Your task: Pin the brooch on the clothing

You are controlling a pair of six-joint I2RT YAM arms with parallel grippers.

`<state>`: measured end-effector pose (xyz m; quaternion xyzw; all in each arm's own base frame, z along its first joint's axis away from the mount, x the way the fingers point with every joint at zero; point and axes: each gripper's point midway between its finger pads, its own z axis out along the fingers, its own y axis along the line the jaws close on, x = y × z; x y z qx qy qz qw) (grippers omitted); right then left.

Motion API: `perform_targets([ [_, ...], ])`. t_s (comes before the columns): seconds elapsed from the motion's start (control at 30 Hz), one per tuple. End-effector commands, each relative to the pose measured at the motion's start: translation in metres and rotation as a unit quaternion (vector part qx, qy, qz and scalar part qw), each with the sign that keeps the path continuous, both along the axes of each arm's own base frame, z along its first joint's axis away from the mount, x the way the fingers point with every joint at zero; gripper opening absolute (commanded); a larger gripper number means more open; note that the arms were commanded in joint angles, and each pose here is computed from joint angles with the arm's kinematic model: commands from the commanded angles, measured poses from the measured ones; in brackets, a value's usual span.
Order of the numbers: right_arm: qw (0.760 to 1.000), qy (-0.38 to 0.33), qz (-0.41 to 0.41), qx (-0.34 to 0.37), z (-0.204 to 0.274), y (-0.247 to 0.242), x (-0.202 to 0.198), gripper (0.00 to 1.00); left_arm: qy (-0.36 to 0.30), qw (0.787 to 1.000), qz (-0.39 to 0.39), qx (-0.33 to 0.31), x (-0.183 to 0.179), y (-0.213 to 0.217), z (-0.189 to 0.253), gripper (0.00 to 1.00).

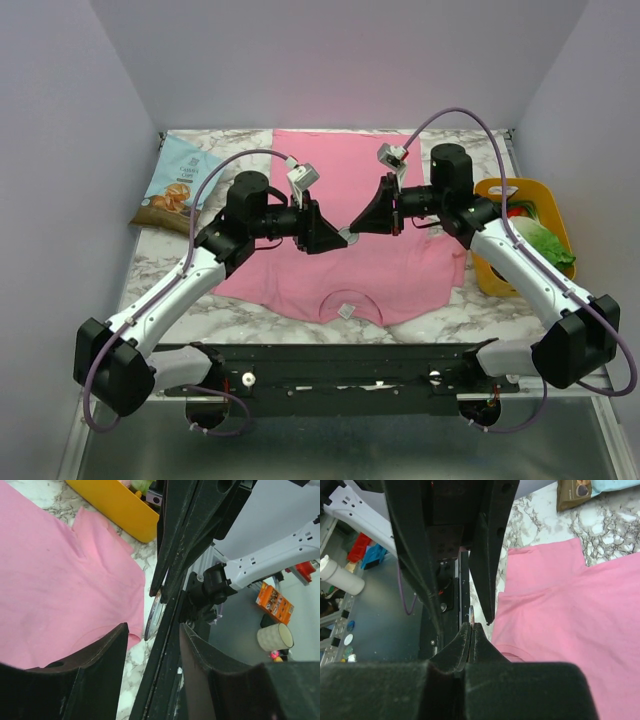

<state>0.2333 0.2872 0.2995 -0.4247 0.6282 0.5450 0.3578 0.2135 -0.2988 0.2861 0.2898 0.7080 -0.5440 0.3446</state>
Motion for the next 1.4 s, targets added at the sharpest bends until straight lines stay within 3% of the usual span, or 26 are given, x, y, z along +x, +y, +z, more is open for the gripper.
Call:
perform_targets([
  [0.0, 1.0, -0.005, 0.019, 0.002, 0.004, -0.001, -0.012, 0.01, -0.026, 1.0, 0.009, -0.006, 0.009, -0.003, 0.013, 0.5],
  [0.17, 1.0, -0.002, 0.021, -0.001, -0.001, -0.001, -0.012, 0.01, -0.031, 0.999, 0.018, -0.003, 0.013, -0.003, 0.012, 0.38],
  [0.5, 0.999, 0.007, 0.033, -0.006, -0.007, 0.003, -0.014, 0.01, -0.041, 0.999, 0.022, -0.005, 0.017, -0.003, 0.012, 0.29],
  [0.53, 0.999, 0.01, 0.035, -0.007, -0.007, 0.003, -0.014, 0.01, -0.042, 0.999, 0.021, -0.004, 0.017, -0.004, 0.011, 0.25],
  [0.63, 0.999, 0.009, 0.035, -0.009, -0.007, 0.004, -0.013, 0.01, -0.039, 0.999, 0.016, -0.004, 0.017, -0.005, 0.011, 0.0],
  [0.73, 1.0, 0.004, 0.026, -0.012, -0.007, 0.004, -0.01, 0.02, -0.045, 0.999, 0.019, -0.007, 0.017, -0.004, 0.013, 0.0],
  [0.87, 0.999, -0.021, -0.042, -0.017, 0.007, -0.003, 0.0, 0.2, -0.056, 0.997, 0.049, -0.015, 0.019, 0.002, 0.018, 0.0],
  [0.9, 0.997, -0.029, -0.076, -0.016, 0.012, -0.006, 0.007, 0.34, -0.059, 0.996, 0.066, -0.021, 0.022, 0.004, 0.021, 0.0],
  [1.0, 0.989, -0.058, -0.133, 0.031, 0.036, -0.015, 0.005, 0.61, -0.059, 0.991, 0.092, -0.073, 0.018, 0.008, 0.035, 0.0],
  [1.03, 0.984, -0.088, -0.143, 0.063, 0.053, -0.017, 0.005, 0.66, -0.081, 0.985, 0.107, -0.105, 0.022, 0.01, 0.051, 0.0],
  [1.07, 0.983, -0.069, -0.154, 0.07, 0.046, -0.018, 0.003, 0.71, -0.061, 0.983, 0.115, -0.128, 0.015, 0.012, 0.05, 0.0],
  [1.1, 0.98, -0.076, -0.164, 0.085, 0.053, -0.021, 0.0, 0.75, -0.086, 0.976, 0.115, -0.165, 0.011, 0.013, 0.067, 0.0],
  [1.2, 0.979, -0.075, -0.152, 0.114, 0.057, -0.018, -0.003, 0.76, -0.089, 0.965, 0.136, -0.204, 0.007, 0.019, 0.078, 0.0],
  [1.37, 0.987, -0.045, -0.109, 0.109, 0.045, 0.001, -0.003, 0.73, -0.101, 0.962, 0.133, -0.214, 0.001, 0.018, 0.087, 0.0],
])
